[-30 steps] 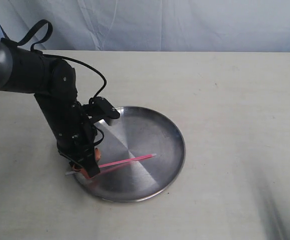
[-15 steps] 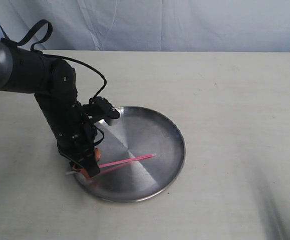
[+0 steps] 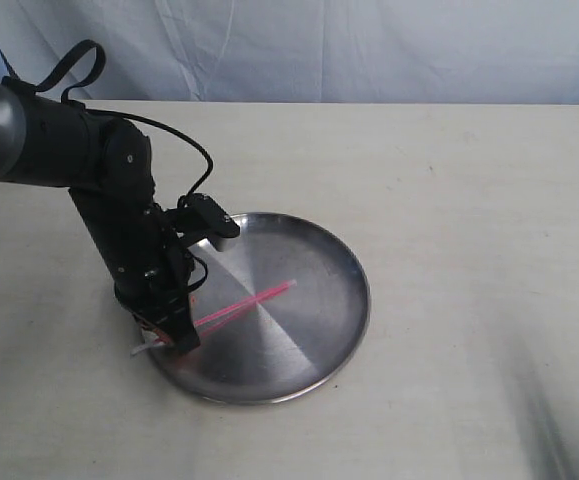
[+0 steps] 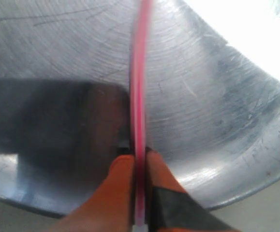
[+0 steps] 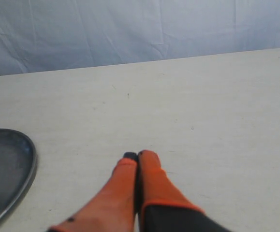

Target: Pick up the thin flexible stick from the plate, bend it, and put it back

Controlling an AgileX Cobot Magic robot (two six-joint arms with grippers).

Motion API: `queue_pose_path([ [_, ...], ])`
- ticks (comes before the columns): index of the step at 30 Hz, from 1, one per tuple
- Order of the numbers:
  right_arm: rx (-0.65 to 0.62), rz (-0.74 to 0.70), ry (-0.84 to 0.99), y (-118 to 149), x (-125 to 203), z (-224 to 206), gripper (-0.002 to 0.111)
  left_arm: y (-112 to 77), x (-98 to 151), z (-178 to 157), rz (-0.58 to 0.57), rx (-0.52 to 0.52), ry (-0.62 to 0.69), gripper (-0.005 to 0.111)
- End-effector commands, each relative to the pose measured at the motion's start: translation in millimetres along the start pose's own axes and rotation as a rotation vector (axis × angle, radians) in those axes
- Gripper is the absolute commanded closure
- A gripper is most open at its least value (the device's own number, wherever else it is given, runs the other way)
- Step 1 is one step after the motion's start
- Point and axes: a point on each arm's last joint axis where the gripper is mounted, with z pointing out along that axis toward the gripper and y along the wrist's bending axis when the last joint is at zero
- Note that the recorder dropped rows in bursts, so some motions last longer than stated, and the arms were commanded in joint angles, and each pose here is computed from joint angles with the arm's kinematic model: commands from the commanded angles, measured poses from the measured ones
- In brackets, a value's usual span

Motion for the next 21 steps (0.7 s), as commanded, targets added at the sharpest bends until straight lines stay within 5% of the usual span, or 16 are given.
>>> queue_pose_path([
  [1,-0.004,0.0,-0.01,0,0,0,0.108,-0.8,-2,1,-0.006,0.005,-0.004,0.107],
  [5,-0.004,0.0,-0.01,0,0,0,0.108,-3.2,-1,-9,-0.002,-0.001,-0.024,0.107],
  [15,-0.001,-0.006,-0.013,0,-1,0,0.108,-29.7,-1,-91,-0.021,-0.011,-0.329,0.107],
  [21,0.029,-0.133,-0.289,-1,-25,-4,0.108,-50.6,0,-112,0.049,0.125,-0.43,0.107],
])
